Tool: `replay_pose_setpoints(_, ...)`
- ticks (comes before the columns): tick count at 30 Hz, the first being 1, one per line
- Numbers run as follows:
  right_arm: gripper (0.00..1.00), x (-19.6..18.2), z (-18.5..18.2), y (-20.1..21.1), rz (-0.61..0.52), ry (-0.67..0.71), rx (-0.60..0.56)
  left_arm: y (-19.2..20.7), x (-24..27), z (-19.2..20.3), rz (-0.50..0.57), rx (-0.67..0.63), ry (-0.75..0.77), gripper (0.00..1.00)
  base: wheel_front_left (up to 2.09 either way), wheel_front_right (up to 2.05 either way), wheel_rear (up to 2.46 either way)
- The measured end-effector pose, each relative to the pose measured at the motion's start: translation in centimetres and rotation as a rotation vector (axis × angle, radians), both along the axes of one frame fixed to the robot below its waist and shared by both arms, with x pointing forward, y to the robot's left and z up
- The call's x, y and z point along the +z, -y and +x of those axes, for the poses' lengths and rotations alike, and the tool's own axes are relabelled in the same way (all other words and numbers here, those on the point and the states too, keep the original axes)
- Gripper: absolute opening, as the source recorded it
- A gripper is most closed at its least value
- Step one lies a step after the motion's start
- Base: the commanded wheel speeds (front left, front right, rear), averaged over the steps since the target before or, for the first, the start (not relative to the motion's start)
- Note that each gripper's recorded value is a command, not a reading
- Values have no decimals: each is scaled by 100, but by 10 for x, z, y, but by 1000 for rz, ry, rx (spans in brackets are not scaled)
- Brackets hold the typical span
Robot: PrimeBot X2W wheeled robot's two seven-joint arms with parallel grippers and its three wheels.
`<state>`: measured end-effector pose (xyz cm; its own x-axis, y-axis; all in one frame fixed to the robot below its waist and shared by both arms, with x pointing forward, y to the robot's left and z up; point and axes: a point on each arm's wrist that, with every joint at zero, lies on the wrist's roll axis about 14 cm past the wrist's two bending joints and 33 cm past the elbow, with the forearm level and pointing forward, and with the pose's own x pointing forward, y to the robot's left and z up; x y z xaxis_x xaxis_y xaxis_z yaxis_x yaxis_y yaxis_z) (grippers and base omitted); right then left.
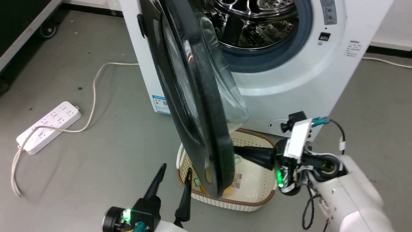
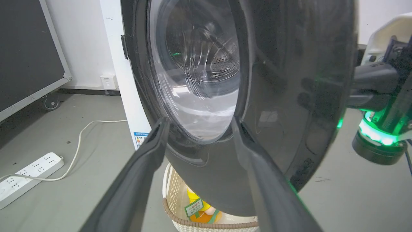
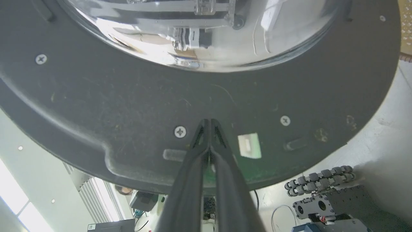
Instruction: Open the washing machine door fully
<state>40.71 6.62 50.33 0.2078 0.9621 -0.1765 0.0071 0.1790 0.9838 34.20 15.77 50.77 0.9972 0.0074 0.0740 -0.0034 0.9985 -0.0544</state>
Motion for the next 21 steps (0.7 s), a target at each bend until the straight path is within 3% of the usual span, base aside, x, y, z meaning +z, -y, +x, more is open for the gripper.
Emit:
replay_pose_setpoints(5,0,3,-5,-17,7,13,-12,-3,1,-8,-16,17,3,100,0,0,0)
replay_pose_setpoints(6,100,5,2,-12,-17,47,-72,-5,4,-9,-15,25,14,100,0,0,0)
replay_pose_setpoints(9,100,11,14,8,-52,123,-159,-6,9,-8,-16,26,31,100,0,0,0)
replay_pose_setpoints(12,100,21,34,48,-137,282,-323,-7,15,-8,-17,28,49,100,0,0,0)
replay_pose_setpoints(17,100,68,53,128,-252,669,-669,-6,21,-5,-28,20,72,100,0,0,0)
replay_pose_setpoints(21,100,93,42,184,-415,1000,-833,-5,27,1,-28,8,90,100,0,0,0)
